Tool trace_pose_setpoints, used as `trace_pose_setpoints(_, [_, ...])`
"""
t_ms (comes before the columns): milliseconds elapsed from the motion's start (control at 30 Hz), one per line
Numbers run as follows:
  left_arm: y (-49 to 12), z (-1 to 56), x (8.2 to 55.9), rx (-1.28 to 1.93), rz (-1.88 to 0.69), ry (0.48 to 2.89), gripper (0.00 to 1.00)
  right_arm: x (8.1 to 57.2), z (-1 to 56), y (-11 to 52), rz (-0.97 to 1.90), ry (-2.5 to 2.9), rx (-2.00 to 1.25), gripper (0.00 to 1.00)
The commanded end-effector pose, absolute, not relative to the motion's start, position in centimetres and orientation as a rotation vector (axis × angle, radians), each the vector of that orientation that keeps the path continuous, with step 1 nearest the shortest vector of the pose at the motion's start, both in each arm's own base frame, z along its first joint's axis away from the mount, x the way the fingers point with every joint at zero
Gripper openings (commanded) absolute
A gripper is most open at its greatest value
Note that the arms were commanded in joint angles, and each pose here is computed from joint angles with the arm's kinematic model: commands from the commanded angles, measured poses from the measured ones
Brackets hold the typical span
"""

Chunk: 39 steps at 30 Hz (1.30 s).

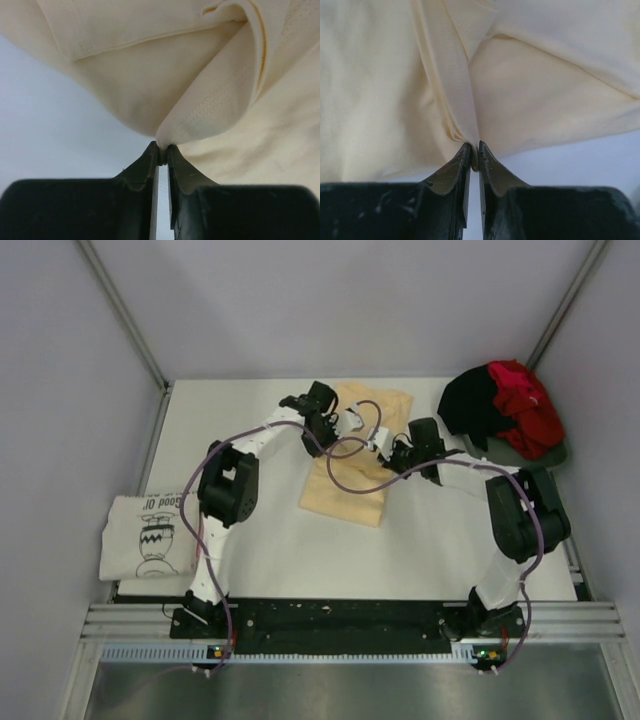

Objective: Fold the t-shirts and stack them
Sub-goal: Fold the folded rectangular tshirt in 1/3 of the way, then grab one side of the 2/3 rectangular tshirt with both arms

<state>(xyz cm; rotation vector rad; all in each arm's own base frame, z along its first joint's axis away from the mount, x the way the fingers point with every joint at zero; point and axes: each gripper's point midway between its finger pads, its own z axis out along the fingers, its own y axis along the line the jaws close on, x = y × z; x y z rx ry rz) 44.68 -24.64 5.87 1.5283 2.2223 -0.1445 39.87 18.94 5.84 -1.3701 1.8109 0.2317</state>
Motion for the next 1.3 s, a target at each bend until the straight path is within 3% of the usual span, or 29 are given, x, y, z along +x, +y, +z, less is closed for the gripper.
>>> trace_pose_setpoints(0, [-25.4, 7.5, 48.1, 1.409, -0.049, 2.150, 0.18, 43.9, 8.8, 18.0, 0.165, 1.799, -1.264, 0.16])
trace_pose_setpoints(133, [-25.9, 10.8, 51.3, 1.220, -0.034, 2.079, 0.40, 47.5, 8.8, 16.0, 0.032, 1.876, -1.143, 0.19])
trace_pose_setpoints(333, [-24.9, 17.5, 54.1, 1.014, -0.087, 1.975, 0.58, 48.5, 13.2, 14.3, 0.083, 1.857, -0.932, 0.24])
trace_pose_setpoints(433, [-24.4, 19.0, 53.0, 1.050, -0.171, 1.977, 0.54, 44.5, 15.1, 16.6, 0.130, 1.721, -1.080, 0.32])
trace_pose_setpoints(533, [-25.3, 18.8, 47.3, 1.319, -0.352, 1.911, 0.46, 38.8, 16.4, 19.2, 0.188, 1.555, -1.254, 0.44])
trace_pose_setpoints(667, [-24.4, 16.2, 38.7, 1.615, -0.500, 1.729, 0.50, 30.8, 14.3, 22.0, 0.277, 1.389, -1.484, 0.56])
trace_pose_setpoints(833, [-22.4, 11.7, 33.4, 1.860, -0.420, 1.517, 0.59, 25.3, 8.2, 23.6, 0.222, 1.399, -1.749, 0.57])
trace_pose_setpoints(1267, [-21.4, 4.1, 33.2, 1.986, -0.269, 1.641, 0.63, 26.8, 3.0, 24.2, 0.101, 1.512, -1.785, 0.52])
